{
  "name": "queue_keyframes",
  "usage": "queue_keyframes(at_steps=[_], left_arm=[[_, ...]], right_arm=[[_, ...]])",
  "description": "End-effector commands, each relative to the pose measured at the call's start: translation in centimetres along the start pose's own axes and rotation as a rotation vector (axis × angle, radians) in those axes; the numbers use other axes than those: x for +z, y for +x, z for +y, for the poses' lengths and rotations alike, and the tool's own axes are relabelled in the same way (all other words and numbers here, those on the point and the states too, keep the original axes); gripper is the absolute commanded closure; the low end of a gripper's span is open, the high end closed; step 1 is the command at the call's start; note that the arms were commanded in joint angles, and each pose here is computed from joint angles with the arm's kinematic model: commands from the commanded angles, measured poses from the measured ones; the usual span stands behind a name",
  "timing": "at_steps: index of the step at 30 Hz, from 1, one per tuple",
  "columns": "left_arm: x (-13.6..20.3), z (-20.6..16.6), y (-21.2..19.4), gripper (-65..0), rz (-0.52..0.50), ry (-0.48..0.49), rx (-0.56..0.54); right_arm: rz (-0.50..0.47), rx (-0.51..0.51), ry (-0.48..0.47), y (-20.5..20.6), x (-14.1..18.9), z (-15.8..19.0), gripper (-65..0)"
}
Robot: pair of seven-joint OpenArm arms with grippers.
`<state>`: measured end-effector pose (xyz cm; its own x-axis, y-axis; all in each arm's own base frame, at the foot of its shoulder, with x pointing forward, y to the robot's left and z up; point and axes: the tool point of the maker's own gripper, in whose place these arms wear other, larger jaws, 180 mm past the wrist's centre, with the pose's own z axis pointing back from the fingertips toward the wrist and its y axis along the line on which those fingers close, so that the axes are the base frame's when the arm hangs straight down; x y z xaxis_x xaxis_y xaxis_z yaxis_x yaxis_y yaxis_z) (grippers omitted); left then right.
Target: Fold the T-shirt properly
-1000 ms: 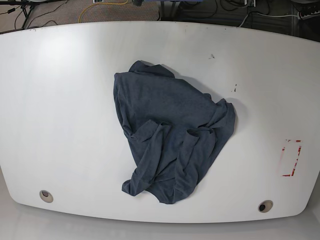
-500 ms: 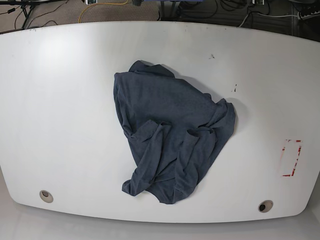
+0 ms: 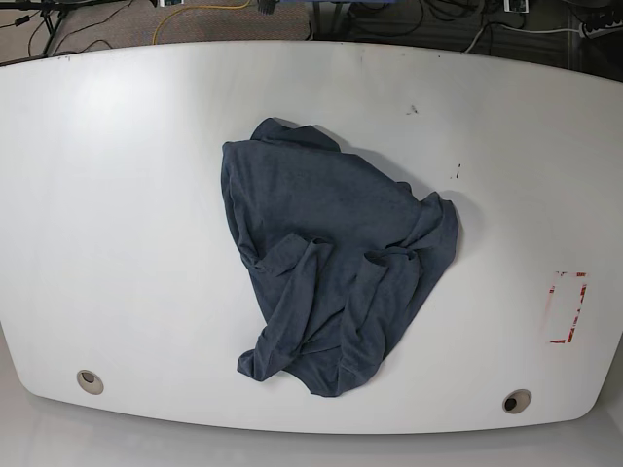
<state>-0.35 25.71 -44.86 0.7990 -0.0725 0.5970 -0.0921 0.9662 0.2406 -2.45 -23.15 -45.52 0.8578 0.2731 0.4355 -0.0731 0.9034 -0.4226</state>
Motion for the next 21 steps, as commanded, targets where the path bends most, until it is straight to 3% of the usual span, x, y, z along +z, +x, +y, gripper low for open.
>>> queue_keyframes(at_steps=[1,7,9,21], left_arm=[[1.1,1.0,1.6,-34.9,-0.051,0.019,-0.004],[2.0,0.9,4.4,-34.7,-0.124,0.01,0.014],[2.7,0.2,6.5,-34.9,-0.18,-0.014,0.036],[5.0,-1.2,10.2,-34.8,-0.275,-0.055,0.03]], right_arm=[[-0.011,-0.001,-0.014,0.2,0.9,-0.7,-17.0],[-0.044,-0.03,-0.011,1.5,1.6,-1.1,-17.0],[-0.077,-0.009,-0.012,2.8,2.3,-1.7,-17.2],[-0.115,0.035,0.009,4.4,4.3,-2.2,-17.5]])
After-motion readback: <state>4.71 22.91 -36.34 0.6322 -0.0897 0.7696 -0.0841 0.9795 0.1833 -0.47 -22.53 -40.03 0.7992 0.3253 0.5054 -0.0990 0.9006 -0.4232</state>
